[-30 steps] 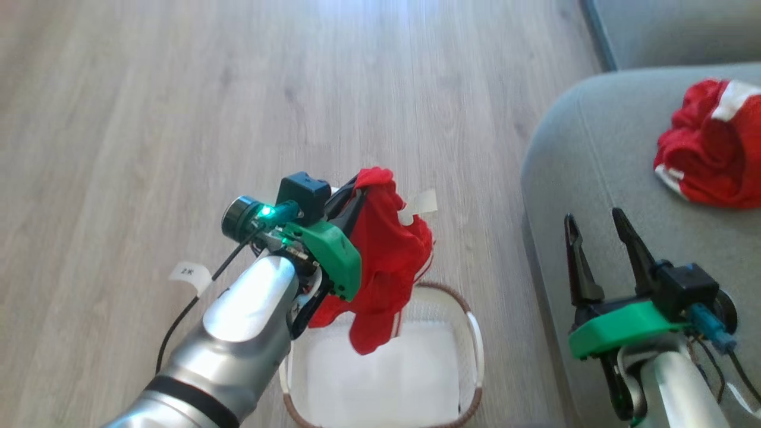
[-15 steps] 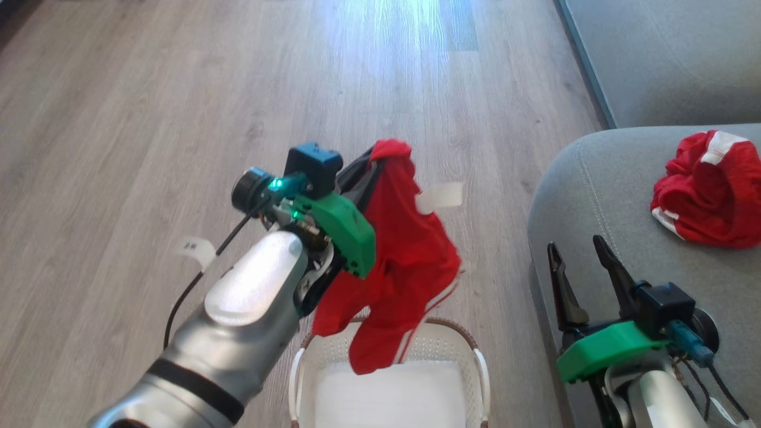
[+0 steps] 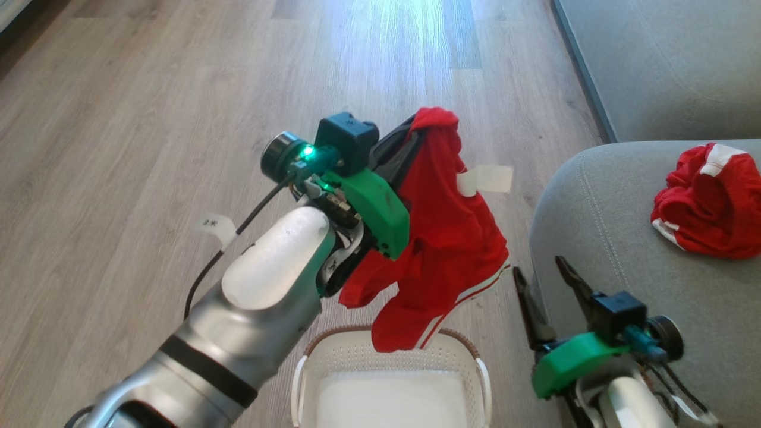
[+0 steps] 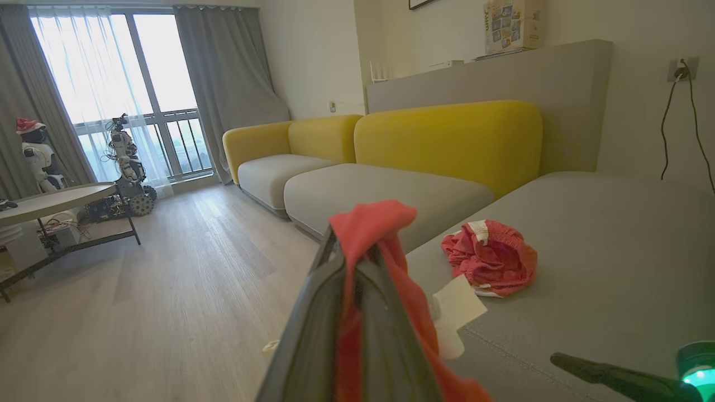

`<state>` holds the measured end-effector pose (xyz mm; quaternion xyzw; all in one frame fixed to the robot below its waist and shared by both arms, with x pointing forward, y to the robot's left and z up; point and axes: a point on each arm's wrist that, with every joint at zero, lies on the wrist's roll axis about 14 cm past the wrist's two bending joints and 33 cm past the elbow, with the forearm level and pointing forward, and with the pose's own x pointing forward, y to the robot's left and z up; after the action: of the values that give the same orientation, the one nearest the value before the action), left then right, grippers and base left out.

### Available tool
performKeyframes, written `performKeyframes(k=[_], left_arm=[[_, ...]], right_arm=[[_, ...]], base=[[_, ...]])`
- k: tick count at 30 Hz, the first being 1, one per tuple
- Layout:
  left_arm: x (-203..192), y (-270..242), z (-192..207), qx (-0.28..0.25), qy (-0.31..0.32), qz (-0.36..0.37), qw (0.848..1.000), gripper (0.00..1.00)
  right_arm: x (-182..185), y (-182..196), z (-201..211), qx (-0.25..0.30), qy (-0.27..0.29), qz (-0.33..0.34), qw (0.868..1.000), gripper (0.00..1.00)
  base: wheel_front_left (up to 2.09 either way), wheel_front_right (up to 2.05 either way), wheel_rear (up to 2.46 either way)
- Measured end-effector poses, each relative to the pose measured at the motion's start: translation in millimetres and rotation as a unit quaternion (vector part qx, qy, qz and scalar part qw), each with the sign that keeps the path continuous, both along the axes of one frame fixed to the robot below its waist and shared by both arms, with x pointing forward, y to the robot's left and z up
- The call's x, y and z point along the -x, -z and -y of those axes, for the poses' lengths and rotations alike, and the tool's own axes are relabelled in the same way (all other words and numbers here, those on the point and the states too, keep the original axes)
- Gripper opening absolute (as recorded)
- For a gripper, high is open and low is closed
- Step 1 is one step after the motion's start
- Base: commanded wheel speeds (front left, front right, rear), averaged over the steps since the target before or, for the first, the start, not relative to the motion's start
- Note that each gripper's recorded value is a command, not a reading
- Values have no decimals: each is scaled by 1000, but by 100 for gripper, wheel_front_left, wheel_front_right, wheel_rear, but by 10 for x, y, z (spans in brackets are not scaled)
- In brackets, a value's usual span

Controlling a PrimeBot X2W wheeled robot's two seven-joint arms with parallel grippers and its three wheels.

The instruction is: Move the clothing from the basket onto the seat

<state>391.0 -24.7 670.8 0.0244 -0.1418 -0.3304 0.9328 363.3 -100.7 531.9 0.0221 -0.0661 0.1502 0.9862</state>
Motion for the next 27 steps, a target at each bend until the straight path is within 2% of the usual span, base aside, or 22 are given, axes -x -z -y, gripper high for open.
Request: performKeyframes(k=[8, 16, 21, 22, 23, 24, 26, 27], left_arm=[[57, -150, 48, 9, 7, 16, 1000, 0], [130, -184, 52, 19, 13, 18, 1000, 0], [143, -225, 20, 22, 11, 23, 999, 0], [146, -241, 20, 21, 12, 25, 999, 0], [155, -262, 25, 22, 14, 27, 999, 0], [164, -277, 29, 23, 15, 29, 999, 0], [169, -281, 21, 26, 14, 30, 999, 0], [166, -278, 14, 26, 13, 30, 999, 0]], right_arm=[[-203, -98, -351, 39, -51, 7, 998, 100], [-234, 151, -744, 49, -113, -45, 991, 100], [-279, 195, -907, 38, -136, -69, 988, 100], [-282, 188, -952, 36, -143, -72, 986, 85], [-279, 178, -1007, 37, -152, -72, 985, 56], [-280, 163, -1056, 38, -160, -72, 984, 45], [-286, 128, -1149, 40, -174, -71, 981, 31], [-298, 112, -1177, 42, -178, -70, 981, 9]], base=[[0, 0, 0], [0, 0, 0], [0, 0, 0], [0, 0, 0], [0, 0, 0], [0, 0, 0], [0, 0, 0], [0, 0, 0]])
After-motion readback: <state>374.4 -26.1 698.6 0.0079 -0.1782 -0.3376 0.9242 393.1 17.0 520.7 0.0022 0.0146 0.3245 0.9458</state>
